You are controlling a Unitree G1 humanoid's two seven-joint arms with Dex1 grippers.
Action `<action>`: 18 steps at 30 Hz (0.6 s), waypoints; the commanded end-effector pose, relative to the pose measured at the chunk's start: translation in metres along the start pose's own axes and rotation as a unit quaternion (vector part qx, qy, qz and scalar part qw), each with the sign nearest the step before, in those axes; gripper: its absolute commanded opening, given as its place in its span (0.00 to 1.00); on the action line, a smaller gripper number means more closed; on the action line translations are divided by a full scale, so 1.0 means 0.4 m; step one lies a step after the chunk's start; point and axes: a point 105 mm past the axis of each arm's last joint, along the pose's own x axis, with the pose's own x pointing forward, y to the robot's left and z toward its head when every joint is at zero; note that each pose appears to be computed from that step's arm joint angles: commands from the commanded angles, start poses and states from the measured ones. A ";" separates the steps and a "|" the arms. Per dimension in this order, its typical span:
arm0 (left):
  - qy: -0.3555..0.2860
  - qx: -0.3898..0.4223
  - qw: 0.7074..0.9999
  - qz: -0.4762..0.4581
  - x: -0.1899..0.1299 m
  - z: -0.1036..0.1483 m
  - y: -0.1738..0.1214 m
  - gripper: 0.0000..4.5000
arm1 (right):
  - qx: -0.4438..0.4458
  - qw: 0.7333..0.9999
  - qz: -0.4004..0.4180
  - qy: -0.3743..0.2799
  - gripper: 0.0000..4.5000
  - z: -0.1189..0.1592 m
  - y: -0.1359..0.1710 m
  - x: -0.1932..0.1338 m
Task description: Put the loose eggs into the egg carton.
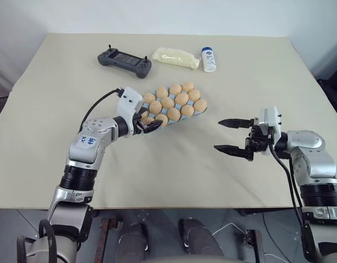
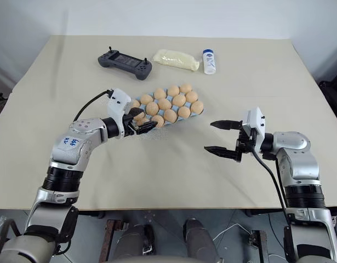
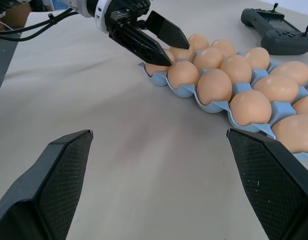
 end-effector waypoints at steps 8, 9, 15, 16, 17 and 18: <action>-0.092 0.031 0.994 0.053 -0.119 0.108 0.094 1.00 | -0.034 0.999 0.002 -0.017 1.00 0.045 -0.027 -0.002; -0.095 0.042 0.993 0.052 -0.139 0.109 0.102 1.00 | -0.035 0.999 0.003 -0.017 1.00 0.046 -0.030 -0.001; -0.136 0.018 0.990 0.027 -0.230 0.081 0.155 1.00 | -0.041 0.999 0.012 -0.020 1.00 0.049 -0.047 0.015; -0.128 0.025 0.991 0.018 -0.238 0.066 0.153 1.00 | -0.041 0.999 0.014 -0.021 1.00 0.048 -0.048 0.019; -0.123 0.032 0.992 0.005 -0.243 0.052 0.146 1.00 | -0.041 0.999 0.017 -0.021 1.00 0.047 -0.049 0.022; -0.122 0.034 0.992 -0.008 -0.247 0.042 0.138 1.00 | -0.042 0.999 0.020 -0.021 1.00 0.046 -0.050 0.025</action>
